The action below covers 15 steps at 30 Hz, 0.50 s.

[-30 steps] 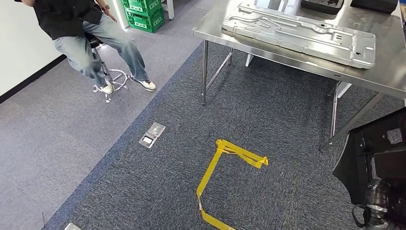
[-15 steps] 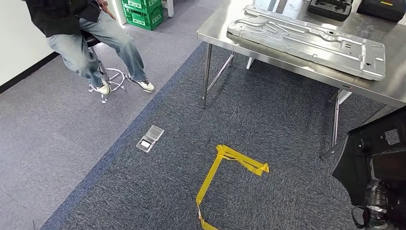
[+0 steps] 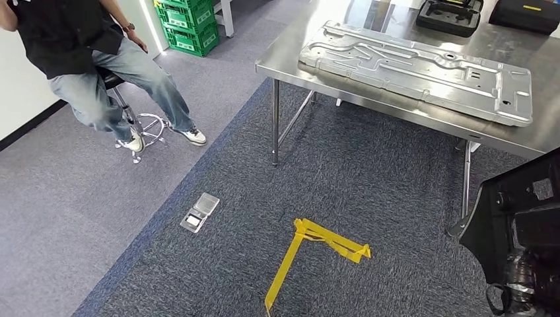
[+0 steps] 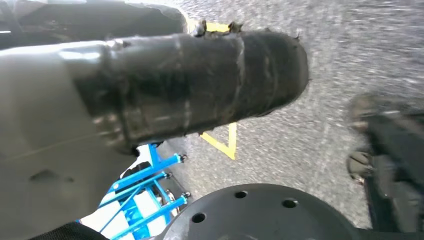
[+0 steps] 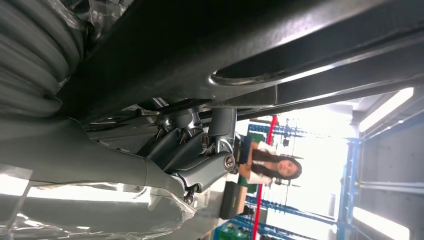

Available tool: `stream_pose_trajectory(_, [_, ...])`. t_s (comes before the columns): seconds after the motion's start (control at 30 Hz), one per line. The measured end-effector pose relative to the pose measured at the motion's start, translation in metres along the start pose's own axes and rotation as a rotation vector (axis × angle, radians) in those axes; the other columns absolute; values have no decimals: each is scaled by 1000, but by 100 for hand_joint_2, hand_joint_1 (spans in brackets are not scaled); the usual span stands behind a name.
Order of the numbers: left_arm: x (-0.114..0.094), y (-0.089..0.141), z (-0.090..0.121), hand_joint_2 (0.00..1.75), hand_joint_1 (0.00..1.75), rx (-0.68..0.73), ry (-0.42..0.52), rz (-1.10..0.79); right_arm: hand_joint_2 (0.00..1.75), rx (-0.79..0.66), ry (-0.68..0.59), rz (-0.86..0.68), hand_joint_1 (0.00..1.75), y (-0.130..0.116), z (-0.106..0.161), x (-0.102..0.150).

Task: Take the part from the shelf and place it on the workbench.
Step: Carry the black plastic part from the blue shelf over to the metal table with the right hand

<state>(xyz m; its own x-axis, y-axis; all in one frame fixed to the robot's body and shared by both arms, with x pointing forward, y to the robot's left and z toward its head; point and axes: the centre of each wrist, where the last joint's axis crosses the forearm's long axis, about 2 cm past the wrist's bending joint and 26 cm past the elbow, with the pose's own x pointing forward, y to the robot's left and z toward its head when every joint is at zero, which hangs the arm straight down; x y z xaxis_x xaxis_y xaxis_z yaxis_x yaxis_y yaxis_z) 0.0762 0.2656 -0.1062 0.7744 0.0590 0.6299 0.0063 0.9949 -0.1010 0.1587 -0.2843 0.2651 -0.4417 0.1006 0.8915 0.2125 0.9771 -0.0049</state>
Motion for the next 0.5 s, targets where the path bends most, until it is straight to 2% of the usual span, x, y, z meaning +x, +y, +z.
stream_pose_trajectory(0.5, [3,-7,-2,0,0,4,1,1,175,10,-1,-22,175,-1,-1,-1])
